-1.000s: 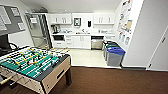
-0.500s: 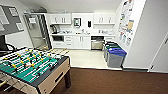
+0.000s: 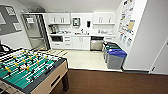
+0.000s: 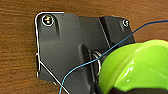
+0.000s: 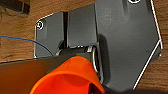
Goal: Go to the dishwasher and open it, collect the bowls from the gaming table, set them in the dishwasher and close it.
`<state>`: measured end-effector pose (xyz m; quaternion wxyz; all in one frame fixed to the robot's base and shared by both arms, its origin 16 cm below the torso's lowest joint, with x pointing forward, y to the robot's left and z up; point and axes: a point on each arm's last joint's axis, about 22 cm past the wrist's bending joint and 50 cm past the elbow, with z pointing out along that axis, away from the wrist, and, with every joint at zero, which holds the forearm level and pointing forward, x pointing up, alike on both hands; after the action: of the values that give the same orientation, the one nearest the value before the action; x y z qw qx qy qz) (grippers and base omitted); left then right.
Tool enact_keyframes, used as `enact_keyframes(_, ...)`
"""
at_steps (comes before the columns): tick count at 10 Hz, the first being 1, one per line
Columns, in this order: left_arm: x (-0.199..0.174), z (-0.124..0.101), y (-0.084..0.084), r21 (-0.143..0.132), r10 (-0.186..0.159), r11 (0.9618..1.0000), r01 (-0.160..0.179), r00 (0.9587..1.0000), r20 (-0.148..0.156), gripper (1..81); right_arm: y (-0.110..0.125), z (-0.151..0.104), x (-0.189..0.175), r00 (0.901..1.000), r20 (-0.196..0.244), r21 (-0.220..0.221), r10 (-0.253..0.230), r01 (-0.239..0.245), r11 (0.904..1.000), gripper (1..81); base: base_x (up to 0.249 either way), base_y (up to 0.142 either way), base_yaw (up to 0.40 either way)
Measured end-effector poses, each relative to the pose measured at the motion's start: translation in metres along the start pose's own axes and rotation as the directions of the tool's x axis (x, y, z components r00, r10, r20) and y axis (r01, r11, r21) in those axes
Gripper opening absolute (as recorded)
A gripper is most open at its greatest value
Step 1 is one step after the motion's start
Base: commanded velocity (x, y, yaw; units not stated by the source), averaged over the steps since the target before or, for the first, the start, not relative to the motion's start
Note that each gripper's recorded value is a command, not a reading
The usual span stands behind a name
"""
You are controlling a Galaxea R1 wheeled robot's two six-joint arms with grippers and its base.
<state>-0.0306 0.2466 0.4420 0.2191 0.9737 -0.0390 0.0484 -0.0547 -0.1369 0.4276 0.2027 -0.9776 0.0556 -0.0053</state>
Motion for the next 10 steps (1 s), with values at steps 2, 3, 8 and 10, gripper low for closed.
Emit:
enact_keyframes(2,0.0025,0.0,-0.0012,0.002,0.001,1.0,-0.001,1.0,-0.002,1.0,-0.0001,0.0003,0.0037,1.0,-0.004,0.0,-0.002,0.002,1.0,1.0,0.152,0.0,0.0)
enact_keyframes(3,0.0019,0.0002,-0.0003,0.0,0.001,1.0,-0.001,1.0,-0.002,1.0,0.0006,0.0001,0.0039,1.0,-0.005,-0.001,-0.002,0.002,1.0,1.0,0.152,0.0,0.0)
enact_keyframes(8,0.0041,-0.0011,-0.0036,0.004,0.003,1.0,-0.003,1.0,-0.005,1.0,-0.0005,0.0004,0.0037,1.0,-0.004,0.001,-0.002,0.002,1.0,1.0,0.152,0.0,0.0)
enact_keyframes(10,0.0009,-0.0015,-0.0036,0.005,0.001,1.0,-0.001,1.0,-0.001,1.0,-0.0001,0.0001,0.0005,1.0,-0.001,0.0,0.0,0.0,1.0,1.0,0.155,0.0,0.0)
